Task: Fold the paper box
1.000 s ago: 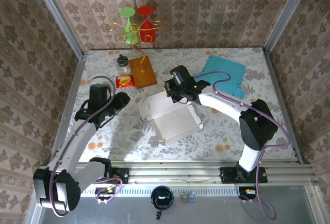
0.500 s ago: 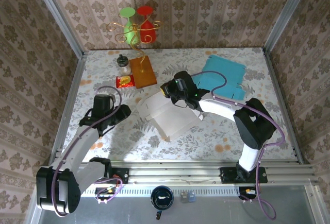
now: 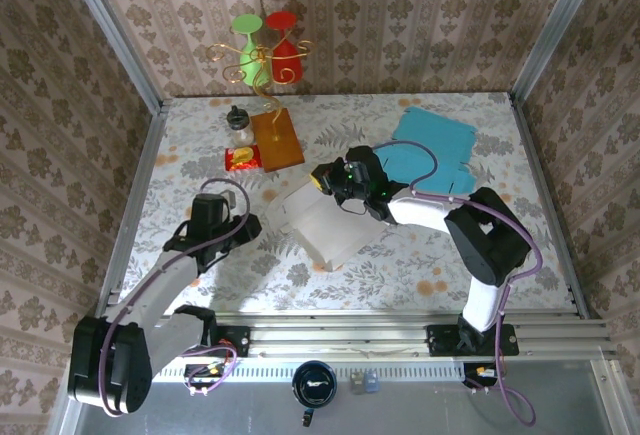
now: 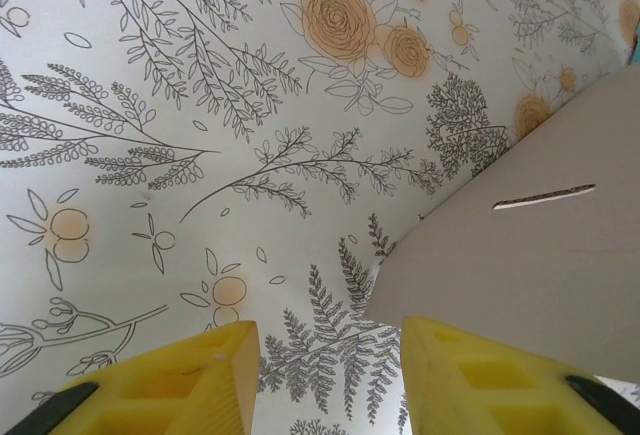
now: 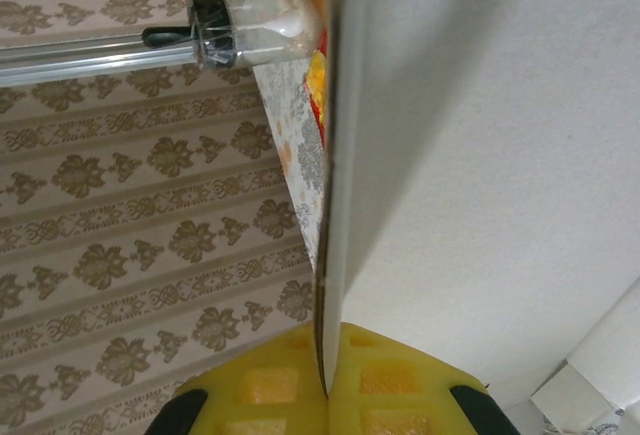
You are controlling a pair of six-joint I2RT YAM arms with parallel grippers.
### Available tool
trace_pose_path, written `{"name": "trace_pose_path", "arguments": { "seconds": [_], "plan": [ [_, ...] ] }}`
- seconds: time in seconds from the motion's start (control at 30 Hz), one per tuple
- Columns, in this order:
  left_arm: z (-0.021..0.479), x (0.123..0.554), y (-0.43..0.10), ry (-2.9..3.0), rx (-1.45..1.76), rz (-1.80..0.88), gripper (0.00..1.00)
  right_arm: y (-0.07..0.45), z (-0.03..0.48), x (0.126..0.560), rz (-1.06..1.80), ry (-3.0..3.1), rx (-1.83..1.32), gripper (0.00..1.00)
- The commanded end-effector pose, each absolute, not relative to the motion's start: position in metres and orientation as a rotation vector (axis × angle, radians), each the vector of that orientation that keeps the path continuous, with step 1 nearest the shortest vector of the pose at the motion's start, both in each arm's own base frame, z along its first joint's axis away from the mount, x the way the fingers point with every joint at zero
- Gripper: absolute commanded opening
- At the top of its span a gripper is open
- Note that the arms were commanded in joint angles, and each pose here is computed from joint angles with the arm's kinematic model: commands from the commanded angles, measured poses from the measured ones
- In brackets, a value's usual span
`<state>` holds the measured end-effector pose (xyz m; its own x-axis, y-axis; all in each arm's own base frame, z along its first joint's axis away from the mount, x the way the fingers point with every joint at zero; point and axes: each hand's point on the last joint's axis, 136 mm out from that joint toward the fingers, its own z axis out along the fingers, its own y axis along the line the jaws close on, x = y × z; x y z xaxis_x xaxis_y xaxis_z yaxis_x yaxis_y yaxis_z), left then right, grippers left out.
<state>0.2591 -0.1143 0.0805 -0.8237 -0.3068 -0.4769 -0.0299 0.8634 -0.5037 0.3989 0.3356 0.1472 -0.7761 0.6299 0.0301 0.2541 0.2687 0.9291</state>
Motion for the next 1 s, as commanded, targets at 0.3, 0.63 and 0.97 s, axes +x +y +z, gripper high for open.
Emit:
{"name": "trace_pose_path", "arguments": {
  "seconds": [0.3,0.63,0.97],
  "plan": [
    [0.085,0.261,-0.138,2.277,0.12,-0.677,0.42,0.335,0.134,0.395,1.556,2.208,0.696,0.0],
    [0.087,0.261,-0.149,2.194,0.289,-0.662,0.47,0.338,0.133,0.396,1.576,2.214,0.698,0.0],
    [0.093,0.269,-0.171,2.168,0.462,-0.622,0.44,0.34,0.135,0.397,1.591,2.21,0.701,0.0]
  ]
}}
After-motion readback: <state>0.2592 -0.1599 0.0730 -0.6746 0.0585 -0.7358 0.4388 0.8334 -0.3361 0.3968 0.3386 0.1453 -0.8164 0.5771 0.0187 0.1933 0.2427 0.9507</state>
